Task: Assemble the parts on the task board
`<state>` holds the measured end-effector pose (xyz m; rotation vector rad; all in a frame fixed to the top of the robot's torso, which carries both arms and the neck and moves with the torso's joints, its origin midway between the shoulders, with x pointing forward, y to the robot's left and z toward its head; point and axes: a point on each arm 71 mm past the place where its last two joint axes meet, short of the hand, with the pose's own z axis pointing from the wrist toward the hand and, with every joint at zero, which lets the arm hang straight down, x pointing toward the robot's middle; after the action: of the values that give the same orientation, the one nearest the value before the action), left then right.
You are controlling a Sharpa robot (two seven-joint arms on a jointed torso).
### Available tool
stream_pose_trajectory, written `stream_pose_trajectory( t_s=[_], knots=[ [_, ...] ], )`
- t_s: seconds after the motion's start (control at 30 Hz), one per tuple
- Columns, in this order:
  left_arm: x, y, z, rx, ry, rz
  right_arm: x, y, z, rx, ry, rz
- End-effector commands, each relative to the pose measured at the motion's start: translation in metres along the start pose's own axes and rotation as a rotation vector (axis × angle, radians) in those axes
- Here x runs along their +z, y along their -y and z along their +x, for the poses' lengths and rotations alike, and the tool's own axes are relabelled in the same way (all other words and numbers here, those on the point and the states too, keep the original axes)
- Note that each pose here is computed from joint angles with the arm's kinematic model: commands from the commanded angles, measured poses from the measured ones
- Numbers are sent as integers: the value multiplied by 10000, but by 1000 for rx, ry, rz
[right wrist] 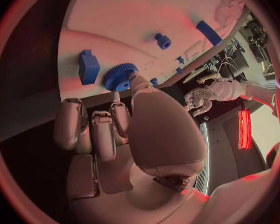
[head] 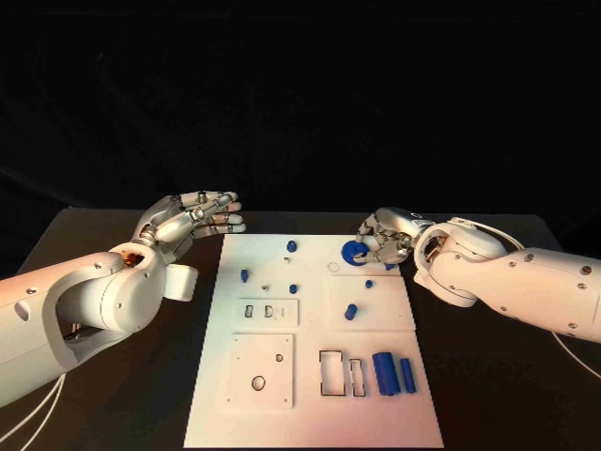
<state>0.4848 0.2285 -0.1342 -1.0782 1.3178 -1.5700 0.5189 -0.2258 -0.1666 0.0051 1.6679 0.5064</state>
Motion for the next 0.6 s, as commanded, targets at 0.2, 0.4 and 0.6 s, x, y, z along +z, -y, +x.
stream_pose_trajectory(
  t_s=[0.2,0.4,0.6],
  knots=[
    [-1,5,44,-15,-29,-4,4,-19,71,-49,-42,21],
    [-4,5,56,-18,-34,-7,-5,-57,79,-74,-26,13],
    [-4,3,44,-17,-31,-8,-20,-105,66,-82,15,-8]
  ],
)
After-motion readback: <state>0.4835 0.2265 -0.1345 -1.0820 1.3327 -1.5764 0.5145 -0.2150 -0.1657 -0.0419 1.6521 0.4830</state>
